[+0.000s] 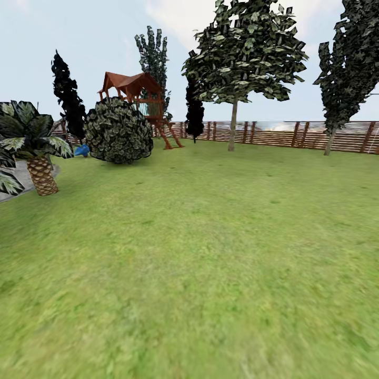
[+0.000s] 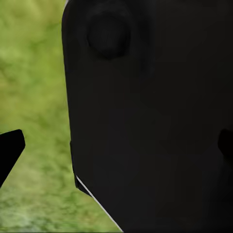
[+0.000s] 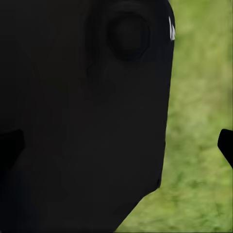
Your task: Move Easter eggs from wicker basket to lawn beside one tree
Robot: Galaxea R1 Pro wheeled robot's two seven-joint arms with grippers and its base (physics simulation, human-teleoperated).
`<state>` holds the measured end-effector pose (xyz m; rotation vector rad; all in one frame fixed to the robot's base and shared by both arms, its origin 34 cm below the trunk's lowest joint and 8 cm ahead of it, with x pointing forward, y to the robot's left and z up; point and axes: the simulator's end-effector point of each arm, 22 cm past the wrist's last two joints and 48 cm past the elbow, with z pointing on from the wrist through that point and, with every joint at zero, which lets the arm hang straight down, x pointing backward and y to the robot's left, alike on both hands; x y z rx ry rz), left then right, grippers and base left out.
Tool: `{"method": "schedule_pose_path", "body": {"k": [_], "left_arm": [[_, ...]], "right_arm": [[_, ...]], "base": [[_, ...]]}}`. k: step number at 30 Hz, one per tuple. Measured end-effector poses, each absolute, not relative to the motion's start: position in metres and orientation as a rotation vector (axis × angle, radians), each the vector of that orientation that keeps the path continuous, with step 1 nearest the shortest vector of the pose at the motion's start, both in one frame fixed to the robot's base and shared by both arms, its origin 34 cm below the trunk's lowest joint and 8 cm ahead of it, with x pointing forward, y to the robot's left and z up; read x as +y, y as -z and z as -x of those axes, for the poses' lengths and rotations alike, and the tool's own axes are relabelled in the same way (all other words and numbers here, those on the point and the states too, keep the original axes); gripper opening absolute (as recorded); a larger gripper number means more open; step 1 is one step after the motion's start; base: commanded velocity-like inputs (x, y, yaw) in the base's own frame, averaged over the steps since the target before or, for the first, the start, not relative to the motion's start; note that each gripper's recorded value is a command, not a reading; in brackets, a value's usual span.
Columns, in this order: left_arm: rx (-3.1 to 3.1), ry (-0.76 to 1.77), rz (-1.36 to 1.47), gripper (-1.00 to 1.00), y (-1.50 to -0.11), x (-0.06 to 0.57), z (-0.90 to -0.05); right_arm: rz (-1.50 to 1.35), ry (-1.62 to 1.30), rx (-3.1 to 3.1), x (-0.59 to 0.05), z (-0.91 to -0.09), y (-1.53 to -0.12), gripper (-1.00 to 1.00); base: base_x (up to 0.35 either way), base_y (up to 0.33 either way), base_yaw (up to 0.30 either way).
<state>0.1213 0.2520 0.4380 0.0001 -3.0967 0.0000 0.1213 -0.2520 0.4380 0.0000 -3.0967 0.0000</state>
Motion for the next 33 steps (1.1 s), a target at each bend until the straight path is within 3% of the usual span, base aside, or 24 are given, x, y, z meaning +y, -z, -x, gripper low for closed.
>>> {"method": "schedule_pose_path", "body": {"k": [22, 33], "left_arm": [[-3.169, 0.059, 0.002, 1.0, -0.438, 0.28, -0.144], [-3.189, 0.063, 0.004, 1.0, -0.439, 0.282, -0.154]], "right_arm": [[-0.013, 0.001, -3.148, -0.252, -0.135, -0.438, 1.0], [-0.008, 0.002, -3.163, -0.252, -0.138, -0.438, 1.0]], "base": [[0.0, 0.0, -0.003], [0.0, 0.0, -0.264]]}}
